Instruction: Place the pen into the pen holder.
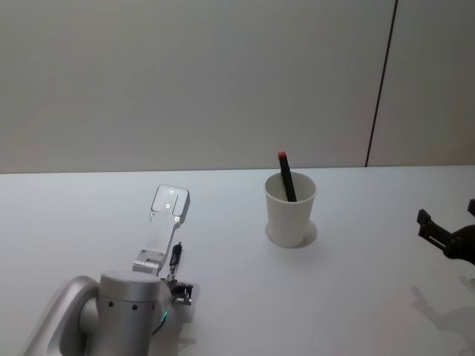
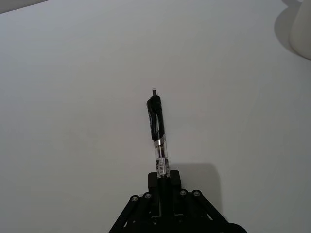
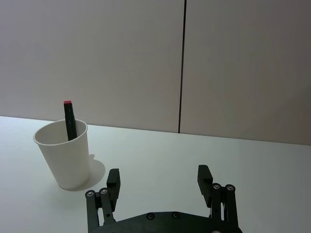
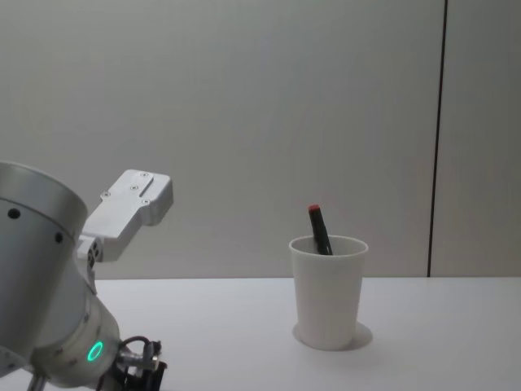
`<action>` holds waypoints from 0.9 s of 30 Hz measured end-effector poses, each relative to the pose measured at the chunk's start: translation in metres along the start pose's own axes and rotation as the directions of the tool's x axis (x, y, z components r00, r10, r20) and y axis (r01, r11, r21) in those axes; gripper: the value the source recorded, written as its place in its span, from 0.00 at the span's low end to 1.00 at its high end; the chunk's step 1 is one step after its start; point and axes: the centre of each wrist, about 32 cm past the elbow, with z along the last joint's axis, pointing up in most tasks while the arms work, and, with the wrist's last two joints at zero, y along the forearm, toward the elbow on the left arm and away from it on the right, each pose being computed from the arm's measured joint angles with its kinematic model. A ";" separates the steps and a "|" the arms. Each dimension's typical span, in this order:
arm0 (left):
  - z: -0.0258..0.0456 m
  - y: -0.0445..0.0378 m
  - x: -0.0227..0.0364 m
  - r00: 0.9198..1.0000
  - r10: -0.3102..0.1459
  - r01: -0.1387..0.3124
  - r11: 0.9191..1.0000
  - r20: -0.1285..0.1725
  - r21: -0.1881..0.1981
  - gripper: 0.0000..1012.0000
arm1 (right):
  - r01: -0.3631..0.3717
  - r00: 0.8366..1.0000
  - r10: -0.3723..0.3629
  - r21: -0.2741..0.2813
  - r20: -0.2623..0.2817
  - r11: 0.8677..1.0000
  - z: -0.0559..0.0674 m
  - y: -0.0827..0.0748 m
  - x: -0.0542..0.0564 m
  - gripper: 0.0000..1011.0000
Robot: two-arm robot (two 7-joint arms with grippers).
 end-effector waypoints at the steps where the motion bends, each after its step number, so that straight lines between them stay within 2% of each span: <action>1: 0.0002 0.0000 0.0000 1.000 0.001 -0.001 1.000 0.003 0.001 0.16 | 0.000 1.000 0.000 0.000 0.000 1.000 0.000 0.000 0.000 0.99; 3: 0.0004 0.0000 0.0000 1.000 0.002 -0.002 1.000 0.007 0.002 0.12 | 0.000 1.000 0.000 0.000 0.000 1.000 0.000 0.000 0.000 0.99; 14: 0.0011 0.0000 0.0019 1.000 0.001 -0.001 1.000 0.016 -0.007 0.12 | 0.000 1.000 0.000 0.000 0.000 1.000 0.000 0.000 0.000 0.99; 21: 0.0037 0.0014 0.0053 1.000 0.003 -0.002 0.999 0.016 -0.049 0.12 | 0.000 1.000 0.000 0.000 0.000 1.000 0.000 0.000 0.000 0.99; 27: 0.0070 0.0035 0.0102 1.000 0.006 -0.004 0.994 0.019 -0.109 0.12 | 0.000 1.000 0.000 0.000 0.000 1.000 0.000 0.000 0.000 0.99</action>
